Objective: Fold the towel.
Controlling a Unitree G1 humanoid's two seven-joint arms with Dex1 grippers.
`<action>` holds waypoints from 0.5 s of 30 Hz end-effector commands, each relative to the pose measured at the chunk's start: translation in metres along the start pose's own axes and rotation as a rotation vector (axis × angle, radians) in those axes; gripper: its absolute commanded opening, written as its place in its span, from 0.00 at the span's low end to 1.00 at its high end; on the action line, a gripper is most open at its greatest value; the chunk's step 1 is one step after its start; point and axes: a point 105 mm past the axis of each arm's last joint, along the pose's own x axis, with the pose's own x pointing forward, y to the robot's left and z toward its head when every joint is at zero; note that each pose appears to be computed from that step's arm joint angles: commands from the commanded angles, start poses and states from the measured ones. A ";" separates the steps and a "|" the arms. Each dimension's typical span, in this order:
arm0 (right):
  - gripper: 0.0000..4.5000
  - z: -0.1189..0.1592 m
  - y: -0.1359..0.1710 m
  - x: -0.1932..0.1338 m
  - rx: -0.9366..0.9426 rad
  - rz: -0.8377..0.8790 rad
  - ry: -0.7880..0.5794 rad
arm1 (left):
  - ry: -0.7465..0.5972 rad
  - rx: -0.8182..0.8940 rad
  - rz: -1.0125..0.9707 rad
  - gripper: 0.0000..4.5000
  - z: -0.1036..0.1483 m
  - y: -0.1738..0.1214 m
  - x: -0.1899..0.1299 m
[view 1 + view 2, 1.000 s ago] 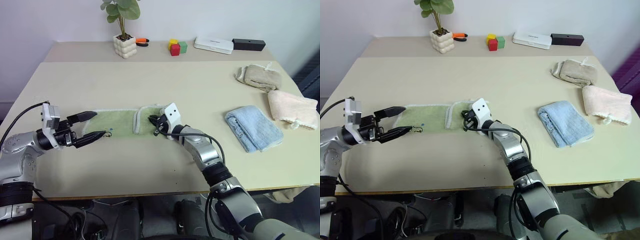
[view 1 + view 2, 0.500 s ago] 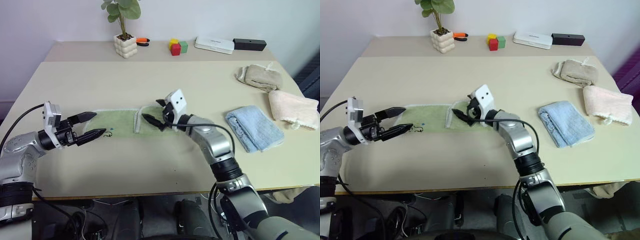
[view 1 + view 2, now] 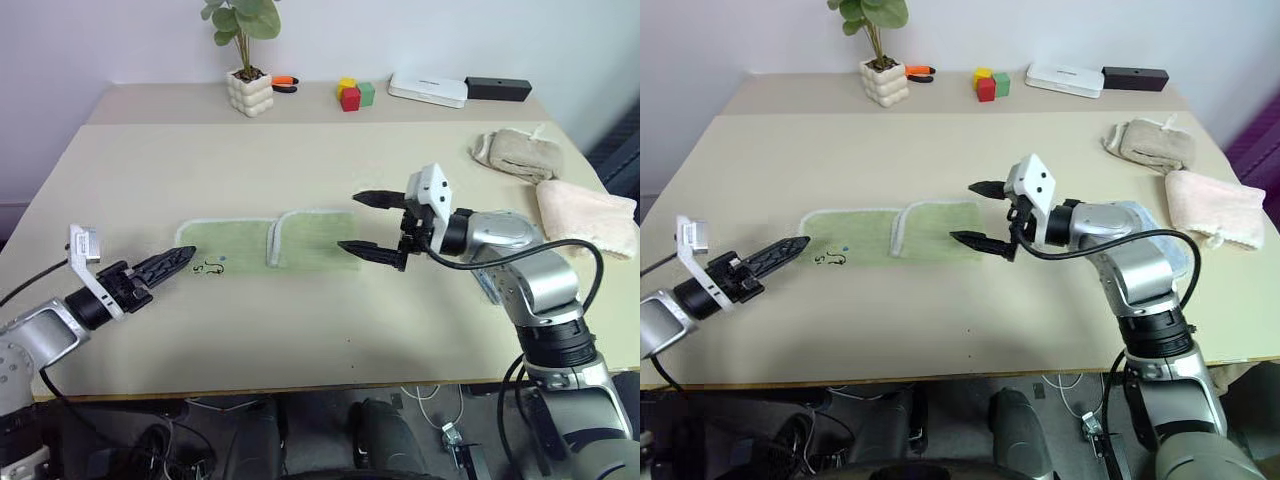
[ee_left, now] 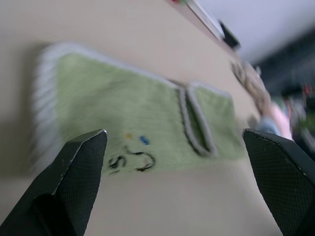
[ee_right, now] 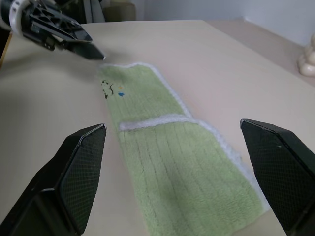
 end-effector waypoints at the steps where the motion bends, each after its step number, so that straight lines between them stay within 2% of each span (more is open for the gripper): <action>1: 0.99 0.016 0.001 0.002 -0.052 0.011 -0.045 | -0.078 -0.113 0.066 1.00 -0.005 -0.008 0.004; 4: 0.99 0.013 0.003 0.004 -0.059 0.012 -0.034 | -0.110 -0.176 0.230 1.00 -0.022 0.002 0.009; 8: 0.99 0.014 0.001 0.003 -0.057 0.002 -0.035 | -0.136 -0.285 0.286 1.00 -0.030 0.005 0.009; 15: 0.99 0.012 -0.002 0.002 -0.057 -0.017 -0.029 | -0.227 -0.350 0.369 1.00 -0.017 0.024 0.006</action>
